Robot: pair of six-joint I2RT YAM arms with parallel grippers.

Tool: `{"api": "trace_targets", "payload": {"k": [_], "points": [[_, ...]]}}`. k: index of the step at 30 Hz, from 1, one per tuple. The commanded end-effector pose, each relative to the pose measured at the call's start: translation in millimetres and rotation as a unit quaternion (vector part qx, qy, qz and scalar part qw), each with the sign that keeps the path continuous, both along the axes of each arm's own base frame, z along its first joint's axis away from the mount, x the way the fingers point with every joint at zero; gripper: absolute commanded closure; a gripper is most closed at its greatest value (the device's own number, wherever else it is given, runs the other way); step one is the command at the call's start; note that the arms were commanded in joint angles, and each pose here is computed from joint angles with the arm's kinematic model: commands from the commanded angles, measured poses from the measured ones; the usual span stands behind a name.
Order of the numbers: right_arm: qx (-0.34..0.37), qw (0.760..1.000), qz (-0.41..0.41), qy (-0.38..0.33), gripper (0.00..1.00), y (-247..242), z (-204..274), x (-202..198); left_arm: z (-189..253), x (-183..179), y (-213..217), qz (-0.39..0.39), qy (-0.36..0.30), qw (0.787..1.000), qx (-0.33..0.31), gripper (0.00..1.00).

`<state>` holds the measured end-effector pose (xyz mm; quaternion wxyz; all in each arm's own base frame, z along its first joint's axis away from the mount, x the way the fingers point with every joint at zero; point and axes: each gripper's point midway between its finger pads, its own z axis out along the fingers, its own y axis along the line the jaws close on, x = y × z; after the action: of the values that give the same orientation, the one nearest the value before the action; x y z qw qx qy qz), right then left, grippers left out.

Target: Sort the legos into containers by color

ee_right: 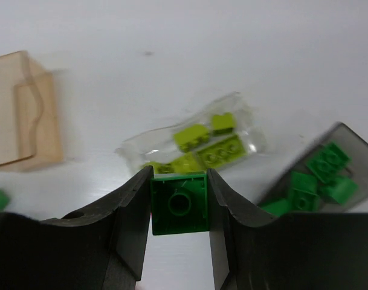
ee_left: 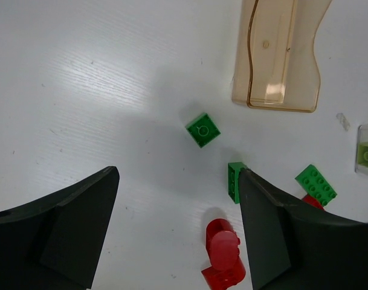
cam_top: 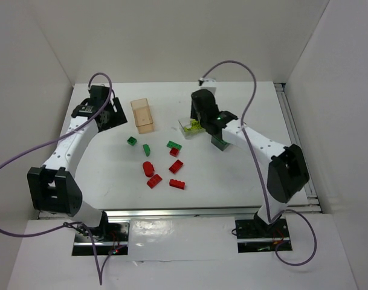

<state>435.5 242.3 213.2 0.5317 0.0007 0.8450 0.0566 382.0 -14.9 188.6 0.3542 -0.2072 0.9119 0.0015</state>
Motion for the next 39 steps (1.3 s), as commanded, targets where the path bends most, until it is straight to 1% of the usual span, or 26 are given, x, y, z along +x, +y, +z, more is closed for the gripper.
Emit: {"api": "trace_targets", "payload": {"k": [1, 4, 5, 6, 7, 9, 11, 14, 16, 17, 18, 20, 21, 22, 24, 25, 28, 29, 30, 31, 32, 35, 36, 37, 38, 39], "points": [[-0.010, 0.991, -0.122, 0.061, 0.65, -76.9, -49.2, -7.0, -11.1, 4.1, -5.6, -0.012, 0.010, 1.000, -0.003, 0.10], [-0.018, 0.982, -0.165, 0.093, 0.65, -117.1, -61.8, -15.5, -15.2, 4.5, -7.5, -0.020, 0.017, 1.000, -0.004, 0.10], [-0.012, 0.981, -0.168, 0.094, 0.65, -123.1, -57.9, -16.1, -23.4, 4.5, -7.1, -0.023, 0.024, 0.999, -0.001, 0.10], [-0.017, 0.979, -0.170, 0.108, 0.65, -128.4, -69.8, -21.1, -30.2, 3.0, -7.0, -0.023, 0.033, 0.999, 0.000, 0.10], [-0.016, 0.979, -0.174, 0.102, 0.65, -135.3, -66.2, -19.8, -34.2, 3.4, -7.0, -0.023, 0.039, 0.999, 0.000, 0.10], [-0.013, 0.978, -0.179, 0.104, 0.65, -141.8, -66.7, -17.9, -50.8, 2.6, -7.3, -0.019, 0.061, 0.998, -0.001, 0.09], [-0.023, 0.975, -0.183, 0.121, 0.65, -149.1, -81.5, -15.3, -60.7, 0.0, -9.4, -0.018, 0.079, 0.997, -0.008, 0.05], [-0.033, 0.973, -0.178, 0.144, 0.62, -150.6, -99.9, -14.5, -69.1, -2.6, -9.5, -0.014, 0.094, 0.995, -0.009, 0.03], [-0.030, 0.974, -0.178, 0.139, 0.58, -148.9, -98.5, -10.1, -76.0, -5.2, -9.6, -0.010, 0.104, 0.995, -0.011, 0.03], [-0.033, 0.973, -0.178, 0.143, 0.56, -148.9, -102.2, -10.1, -76.0, -5.2, -9.6, -0.010, 0.104, 0.995, -0.011, 0.03], [-0.036, 0.973, -0.176, 0.143, 0.47, -149.4, -104.3, -10.5, -72.8, -5.2, -9.6, -0.010, 0.099, 0.995, -0.011, 0.03], [-0.039, 0.975, -0.165, 0.146, 0.34, -147.5, -105.1, -11.0, -72.7, -5.2, -9.6, -0.010, 0.099, 0.995, -0.011, 0.03], [-0.049, 0.974, -0.161, 0.149, 0.23, -145.7, -108.3, -11.9, -72.7, -5.2, -9.6, -0.010, 0.099, 0.995, -0.011, 0.03], [-0.051, 0.975, -0.158, 0.145, 0.21, -145.0, -104.4, -9.4, -68.4, -5.3, -9.6, -0.010, 0.093, 0.996, -0.012, 0.03], [-0.070, 0.977, -0.156, 0.128, 0.21, -139.2, -91.4, -11.6, -55.3, -5.9, -11.4, -0.013, 0.075, 0.997, -0.018, 0.03], [-0.075, 0.978, -0.151, 0.119, 0.21, -135.5, -84.9, -13.2, -46.4, -1.1, -11.9, -0.014, 0.055, 0.998, -0.019, 0.03], [-0.069, 0.991, -0.082, 0.079, 0.29, -93.9, -53.8, -20.9, -22.8, -1.1, -11.9, -0.015, 0.019, 0.999, -0.022, 0.03], [-0.065, 0.995, -0.025, 0.067, 0.29, -60.3, -44.5, -28.4, -14.8, 1.0, -10.2, -0.012, 0.008, 1.000, -0.019, 0.03], [-0.076, 0.995, 0.022, 0.066, 0.29, -39.5, -41.6, -35.5, -11.6, 0.2, -14.1, -0.021, 0.004, 0.999, -0.036, 0.03], [-0.069, 0.993, 0.067, 0.073, 0.29, -14.1, -45.2, -43.0, -2.6, 1.5, -15.5, -0.030, -0.007, 0.999, -0.045, 0.03], [-0.071, 0.987, 0.120, 0.082, 0.27, 21.5, -52.8, -53.6, 7.4, 2.0, -14.7, -0.031, -0.023, 0.998, -0.053, 0.03], [-0.078, 0.970, 0.210, 0.095, 0.13, 72.3, -68.9, -69.9, 27.2, 2.4, -14.7, -0.033, -0.049, 0.997, -0.054, 0.03], [-0.097, 0.962, 0.231, 0.111, 0.08, 85.6, -90.2, -73.1, 32.8, 0.9, -14.6, -0.033, -0.057, 0.996, -0.054, 0.03], [-0.103, 0.959, 0.234, 0.125, 0.07, 88.3, -98.5, -72.8, 32.8, 1.1, -11.1, -0.029, -0.057, 0.997, -0.054, 0.03], [-0.100, 0.960, 0.234, 0.120, 0.06, 96.3, -95.6, -65.2, 32.8, 1.1, -11.1, -0.028, -0.057, 0.997, -0.054, 0.03], [-0.113, 0.954, 0.243, 0.136, 0.06, 99.1, -112.8, -64.5, 36.0, -0.2, -12.6, -0.038, -0.061, 0.996, -0.053, 0.03]]}}
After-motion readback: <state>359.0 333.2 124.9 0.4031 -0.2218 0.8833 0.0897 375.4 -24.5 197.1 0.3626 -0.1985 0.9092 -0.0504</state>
